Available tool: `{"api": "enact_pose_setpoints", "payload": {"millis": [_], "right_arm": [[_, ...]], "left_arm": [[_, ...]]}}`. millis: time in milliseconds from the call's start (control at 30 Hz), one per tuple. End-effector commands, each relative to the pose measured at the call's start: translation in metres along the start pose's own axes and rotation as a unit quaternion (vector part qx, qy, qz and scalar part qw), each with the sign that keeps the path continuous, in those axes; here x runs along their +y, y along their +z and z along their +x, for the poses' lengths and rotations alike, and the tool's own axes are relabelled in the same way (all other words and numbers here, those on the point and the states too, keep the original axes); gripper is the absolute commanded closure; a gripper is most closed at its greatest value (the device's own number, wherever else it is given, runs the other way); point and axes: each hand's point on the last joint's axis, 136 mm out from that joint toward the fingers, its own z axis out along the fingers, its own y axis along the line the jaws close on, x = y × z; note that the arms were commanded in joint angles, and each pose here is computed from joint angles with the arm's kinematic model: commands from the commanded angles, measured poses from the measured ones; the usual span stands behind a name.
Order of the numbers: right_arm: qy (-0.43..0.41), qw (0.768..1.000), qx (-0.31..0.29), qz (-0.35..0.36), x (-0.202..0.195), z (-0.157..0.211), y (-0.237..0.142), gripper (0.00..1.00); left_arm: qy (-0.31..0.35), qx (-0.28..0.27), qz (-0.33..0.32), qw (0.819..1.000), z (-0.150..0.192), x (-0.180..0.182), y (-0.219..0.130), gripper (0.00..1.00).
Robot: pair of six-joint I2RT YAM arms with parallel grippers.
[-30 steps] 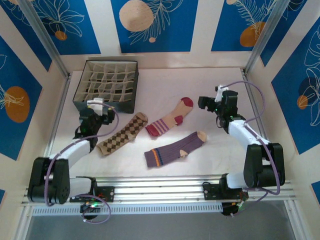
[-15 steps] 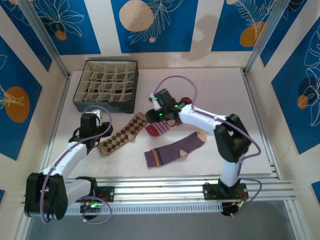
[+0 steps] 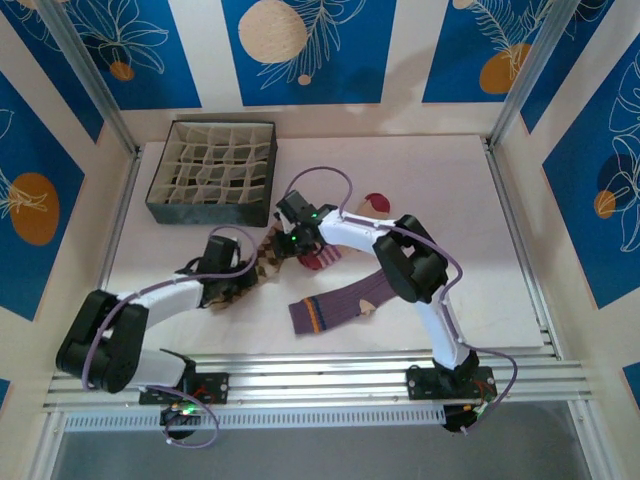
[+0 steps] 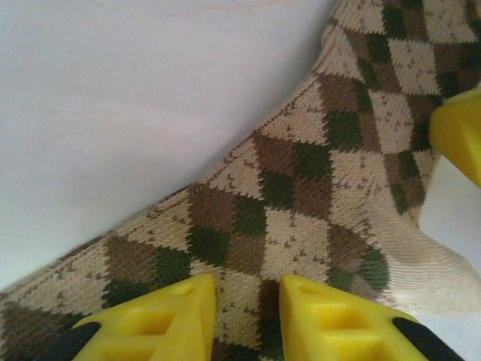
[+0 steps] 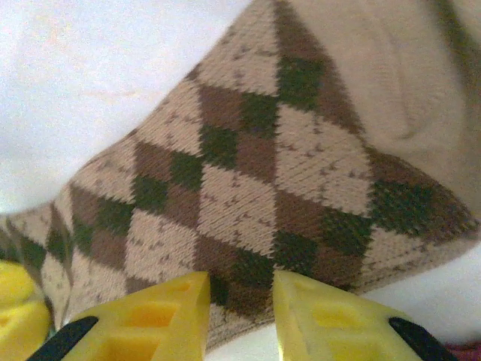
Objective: Roll the socks
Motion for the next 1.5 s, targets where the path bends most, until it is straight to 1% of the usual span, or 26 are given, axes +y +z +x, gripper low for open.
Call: {"api": "enact_pose_setpoints", "payload": {"millis": [0,100,167,267,333,400,467,567,667,700,767,867,933,1000,1100,1167,1233,1333,1467], "right_arm": [[0.041,0.998,0.046,0.029,-0.037,0.008,0.000,0.71],[0.051,0.996,0.051,0.043,-0.060,-0.002,-0.005,0.71],[0.056,0.996,0.051,0.050,-0.074,-0.011,-0.010,0.70],[0.067,0.996,0.060,0.019,-0.079,-0.015,-0.011,0.70],[0.068,0.995,0.068,0.017,-0.080,-0.015,-0.012,0.70],[0.064,0.995,0.067,0.022,-0.078,-0.015,-0.015,0.70],[0.059,0.996,0.064,0.021,-0.074,-0.015,-0.020,0.68],[0.056,0.997,0.056,0.017,-0.067,-0.014,-0.030,0.65],[0.045,0.998,0.038,0.016,-0.056,-0.012,-0.045,0.63],[0.037,0.999,0.029,0.018,-0.051,-0.011,-0.051,0.62],[0.018,0.999,0.012,0.029,-0.042,-0.006,-0.062,0.61],[-0.032,0.998,-0.008,0.061,-0.023,0.008,-0.074,0.61],[-0.072,0.994,-0.019,0.080,-0.008,0.023,-0.077,0.61],[-0.109,0.990,-0.031,0.086,0.010,0.037,-0.076,0.61],[-0.164,0.983,-0.035,0.079,0.043,0.063,-0.067,0.61],[-0.201,0.976,-0.031,0.080,0.062,0.078,-0.055,0.53],[-0.226,0.970,-0.021,0.091,0.074,0.090,-0.040,0.47],[-0.249,0.964,-0.009,0.094,0.086,0.099,-0.025,0.43],[-0.279,0.956,-0.006,0.095,0.100,0.109,-0.016,0.41]], "left_arm": [[-0.029,0.040,-0.022,0.999,0.027,-0.002,0.017,0.73],[-0.035,0.058,-0.027,0.997,0.039,-0.017,0.028,0.75],[-0.036,0.059,-0.025,0.997,0.046,-0.031,0.034,0.75],[-0.041,0.048,-0.011,0.998,0.049,-0.058,0.039,0.75],[-0.041,0.043,0.004,0.998,0.045,-0.077,0.041,0.74],[-0.039,0.040,0.006,0.998,0.039,-0.087,0.038,0.71],[-0.033,0.031,0.002,0.999,0.029,-0.092,0.031,0.69],[-0.012,0.012,-0.004,1.000,0.011,-0.094,0.013,0.64],[-0.004,-0.008,-0.012,1.000,-0.006,-0.088,-0.010,0.58],[-0.009,-0.012,-0.019,1.000,-0.010,-0.081,-0.018,0.56],[-0.027,-0.014,-0.024,0.999,-0.016,-0.066,-0.031,0.55],[-0.068,-0.015,-0.014,0.998,-0.020,-0.039,-0.049,0.54],[-0.096,-0.016,-0.005,0.995,-0.020,-0.018,-0.059,0.53],[-0.109,-0.019,-0.010,0.994,-0.020,0.000,-0.067,0.52],[-0.120,-0.018,-0.018,0.992,-0.017,0.021,-0.076,0.50],[-0.130,-0.011,-0.015,0.991,-0.015,0.028,-0.079,0.50],[-0.139,-0.004,-0.009,0.990,-0.012,0.032,-0.080,0.50],[-0.148,-0.003,-0.003,0.989,-0.012,0.035,-0.079,0.50],[-0.153,0.000,0.002,0.988,-0.010,0.036,-0.077,0.49]]}}
